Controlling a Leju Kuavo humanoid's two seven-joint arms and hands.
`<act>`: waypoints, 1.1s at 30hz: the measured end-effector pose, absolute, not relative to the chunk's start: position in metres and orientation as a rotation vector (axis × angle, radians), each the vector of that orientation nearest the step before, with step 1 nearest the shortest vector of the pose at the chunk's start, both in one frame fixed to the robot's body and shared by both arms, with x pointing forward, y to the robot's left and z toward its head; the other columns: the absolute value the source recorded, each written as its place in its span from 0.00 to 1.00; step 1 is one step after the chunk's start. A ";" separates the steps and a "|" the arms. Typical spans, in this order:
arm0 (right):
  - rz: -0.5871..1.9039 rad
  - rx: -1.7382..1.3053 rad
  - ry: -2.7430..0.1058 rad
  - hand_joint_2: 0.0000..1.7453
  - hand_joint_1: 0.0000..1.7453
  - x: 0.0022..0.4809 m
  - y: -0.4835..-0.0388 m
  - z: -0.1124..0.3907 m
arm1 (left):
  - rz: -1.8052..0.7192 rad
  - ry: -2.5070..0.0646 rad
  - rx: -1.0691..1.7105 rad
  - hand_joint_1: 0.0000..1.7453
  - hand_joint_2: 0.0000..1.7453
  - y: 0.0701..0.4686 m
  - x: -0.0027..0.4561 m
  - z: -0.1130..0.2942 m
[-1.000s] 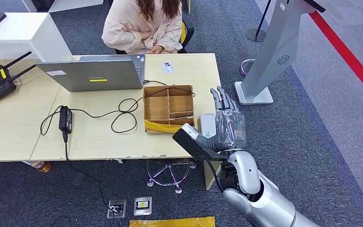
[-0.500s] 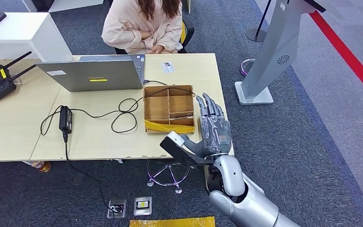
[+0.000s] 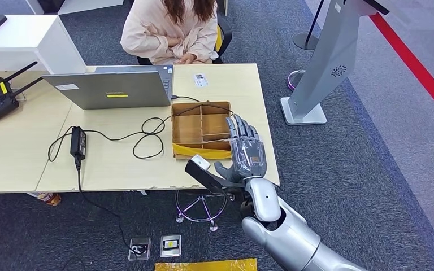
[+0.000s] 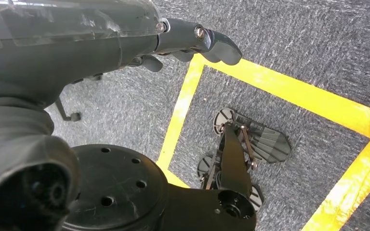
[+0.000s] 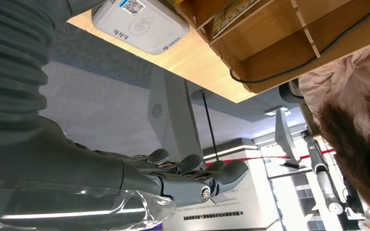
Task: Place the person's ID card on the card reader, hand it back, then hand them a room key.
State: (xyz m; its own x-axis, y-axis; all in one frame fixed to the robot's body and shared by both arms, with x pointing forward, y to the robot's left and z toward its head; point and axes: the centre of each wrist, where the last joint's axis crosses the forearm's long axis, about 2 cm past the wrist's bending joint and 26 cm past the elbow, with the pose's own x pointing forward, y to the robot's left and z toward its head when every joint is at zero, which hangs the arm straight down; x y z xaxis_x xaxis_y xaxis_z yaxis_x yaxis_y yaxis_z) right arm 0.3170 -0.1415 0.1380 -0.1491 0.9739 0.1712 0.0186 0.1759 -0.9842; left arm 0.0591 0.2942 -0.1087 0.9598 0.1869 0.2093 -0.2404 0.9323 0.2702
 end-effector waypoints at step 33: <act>1.363 -1.131 -1.321 1.00 0.00 0.353 -0.108 0.141 | 0.220 -0.181 0.301 0.00 0.00 0.294 0.059 -0.109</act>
State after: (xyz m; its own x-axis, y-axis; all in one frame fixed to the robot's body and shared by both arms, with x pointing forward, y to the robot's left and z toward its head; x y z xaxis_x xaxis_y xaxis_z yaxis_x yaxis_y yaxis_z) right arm 0.3528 -0.1083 0.1408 -0.1776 0.9838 -0.0240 -0.0068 -0.0257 -0.9996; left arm 0.0591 0.2936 -0.1087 0.9599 0.1869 0.2090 -0.2407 0.9314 0.2731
